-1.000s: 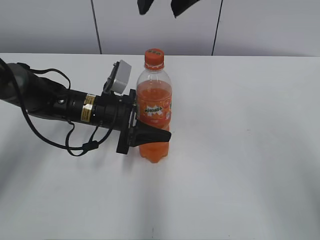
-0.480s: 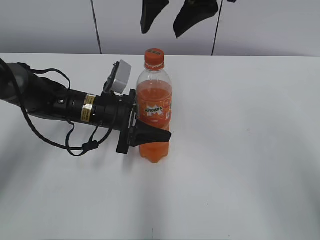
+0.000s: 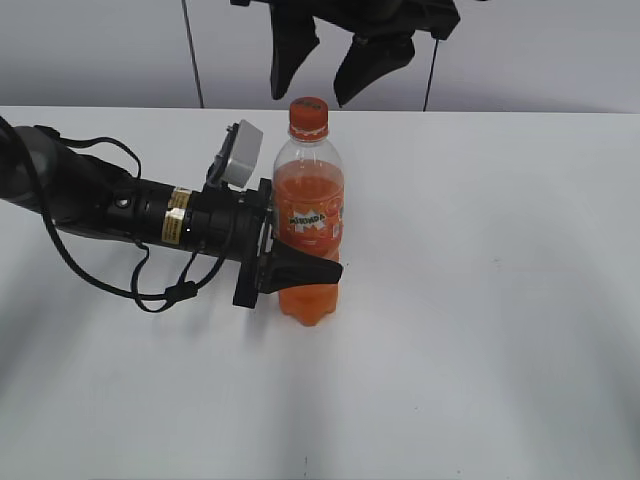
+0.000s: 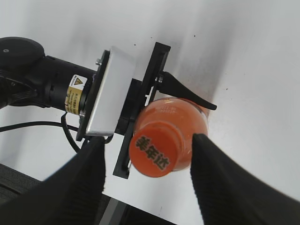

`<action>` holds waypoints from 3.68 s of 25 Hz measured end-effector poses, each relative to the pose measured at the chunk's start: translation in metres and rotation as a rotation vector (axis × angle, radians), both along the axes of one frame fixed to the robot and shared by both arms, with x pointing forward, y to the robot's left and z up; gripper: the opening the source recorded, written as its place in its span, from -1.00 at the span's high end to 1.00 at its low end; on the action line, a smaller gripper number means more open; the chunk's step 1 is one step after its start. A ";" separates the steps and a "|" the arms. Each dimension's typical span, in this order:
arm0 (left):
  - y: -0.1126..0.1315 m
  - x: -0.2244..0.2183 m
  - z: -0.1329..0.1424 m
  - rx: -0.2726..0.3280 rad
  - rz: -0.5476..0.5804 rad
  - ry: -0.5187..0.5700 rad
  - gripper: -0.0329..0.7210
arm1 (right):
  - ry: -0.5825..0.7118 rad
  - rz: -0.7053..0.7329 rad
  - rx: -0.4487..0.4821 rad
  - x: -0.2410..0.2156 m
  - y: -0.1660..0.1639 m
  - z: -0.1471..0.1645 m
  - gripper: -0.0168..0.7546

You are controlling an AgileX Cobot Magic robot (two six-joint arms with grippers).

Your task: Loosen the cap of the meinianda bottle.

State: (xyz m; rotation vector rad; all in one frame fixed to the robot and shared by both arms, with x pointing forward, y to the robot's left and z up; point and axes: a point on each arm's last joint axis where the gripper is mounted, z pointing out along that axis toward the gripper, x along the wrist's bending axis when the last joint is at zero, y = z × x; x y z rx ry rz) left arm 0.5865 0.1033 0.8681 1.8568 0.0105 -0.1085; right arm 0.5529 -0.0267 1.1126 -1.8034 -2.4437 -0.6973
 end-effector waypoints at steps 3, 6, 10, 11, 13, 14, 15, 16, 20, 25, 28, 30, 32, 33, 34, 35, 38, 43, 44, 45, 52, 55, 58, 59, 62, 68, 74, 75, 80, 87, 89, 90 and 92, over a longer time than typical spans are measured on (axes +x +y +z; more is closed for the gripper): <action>0.000 0.000 0.000 0.000 0.000 0.000 -0.18 | 0.004 0.000 0.000 0.000 0.001 -0.001 -0.17; 0.000 0.000 0.000 0.000 0.000 0.000 -0.18 | 0.028 0.001 0.007 0.002 0.004 -0.007 -0.17; 0.000 0.000 0.000 0.000 0.000 0.000 -0.18 | 0.048 0.002 0.001 0.004 0.007 -0.015 -0.17; 0.000 0.000 0.000 0.000 0.000 0.000 -0.18 | 0.049 0.002 0.000 0.004 0.007 -0.015 -0.17; 0.000 0.000 0.000 0.000 0.000 0.000 -0.18 | 0.049 0.002 0.000 0.004 0.007 -0.015 -0.17; 0.000 0.000 0.000 0.000 0.000 0.000 -0.18 | 0.049 0.002 0.000 0.004 0.007 -0.015 -0.16; 0.000 0.000 0.000 0.000 0.000 0.000 -0.18 | 0.049 0.002 0.000 0.004 0.007 -0.015 -0.16; 0.000 0.000 0.000 0.000 0.000 0.000 -0.18 | 0.049 0.002 0.000 0.004 0.007 -0.015 -0.16; 0.000 0.000 0.000 0.000 0.000 0.000 -0.18 | 0.048 0.002 0.000 0.004 0.007 -0.015 -0.15; 0.000 0.000 0.000 0.000 0.000 0.000 -0.18 | 0.043 0.005 -0.004 0.005 0.006 -0.015 -0.06; 0.000 0.000 0.000 -0.001 -0.001 0.000 -0.18 | 0.039 0.008 -0.017 0.005 0.006 -0.016 0.12; 0.000 0.000 0.000 -0.001 -0.001 0.000 -0.18 | 0.037 0.014 -0.022 0.005 0.005 -0.016 0.19; 0.000 0.000 0.000 -0.001 -0.001 0.000 -0.18 | 0.037 0.016 -0.024 0.005 0.005 -0.016 0.21; 0.000 0.000 0.000 -0.001 -0.001 0.000 -0.18 | 0.036 0.018 -0.024 0.005 0.005 -0.016 0.21; 0.000 0.000 0.000 -0.001 -0.001 0.000 -0.18 | 0.035 0.019 -0.025 0.005 0.005 -0.016 0.22; 0.000 0.000 0.000 -0.001 -0.001 0.000 -0.18 | 0.034 0.024 -0.026 0.005 0.005 -0.016 0.23; 0.000 0.000 0.000 -0.001 -0.001 0.000 -0.18 | 0.026 0.042 -0.031 0.005 0.005 -0.016 0.23; 0.000 0.000 0.000 -0.001 -0.001 0.000 -0.18 | -0.007 0.127 -0.051 0.005 0.005 -0.016 0.24; 0.000 0.000 0.000 -0.001 -0.001 0.000 -0.18 | -0.018 0.157 -0.057 0.005 0.005 -0.016 0.24; 0.000 0.000 0.000 -0.001 -0.001 0.000 -0.18 | -0.034 0.198 -0.066 0.005 0.005 -0.016 0.24; 0.000 0.000 0.000 0.000 -0.002 0.000 -0.18 | -0.136 0.459 -0.127 0.005 0.005 -0.016 0.25; 0.000 0.000 0.000 0.000 -0.003 -0.001 -0.18 | -0.183 0.581 -0.152 0.004 0.006 -0.016 0.25; 0.000 0.000 0.000 0.000 -0.005 -0.002 -0.18 | -0.225 0.689 -0.172 0.004 0.006 -0.016 0.25; 0.000 0.000 0.000 0.000 -0.005 -0.003 -0.18 | -0.238 0.723 -0.178 0.004 0.006 -0.016 0.26; 0.000 0.000 0.000 0.002 -0.007 -0.004 -0.18 | -0.274 0.815 -0.193 0.003 0.007 -0.016 0.25; 0.001 -0.001 0.000 0.003 -0.016 -0.007 -0.18 | -0.350 1.010 -0.227 0.003 0.007 -0.015 0.25; 0.001 -0.002 -0.001 0.005 -0.026 -0.012 -0.18 | -0.413 1.170 -0.251 0.002 0.008 -0.015 0.25; 0.001 -0.002 0.000 0.005 -0.026 -0.012 -0.18 | -0.417 1.181 -0.252 0.002 0.008 -0.015 0.25; 0.001 -0.002 0.000 0.005 -0.025 -0.012 -0.18 | -0.424 1.201 -0.257 0.001 0.008 -0.015 0.25; 0.001 -0.002 0.000 0.004 -0.027 -0.012 -0.18 | -0.426 1.203 -0.256 0.001 0.008 -0.015 0.25; 0.001 -0.002 0.000 0.005 -0.027 -0.012 -0.18 | -0.427 1.203 -0.256 0.001 0.008 -0.014 0.25; 0.001 -0.002 0.000 0.005 -0.027 -0.012 -0.18 | -0.427 1.203 -0.256 0.001 0.008 -0.014 0.25; 0.001 -0.002 0.000 0.005 -0.027 -0.012 -0.18 | -0.427 1.203 -0.256 0.001 0.008 -0.014 0.25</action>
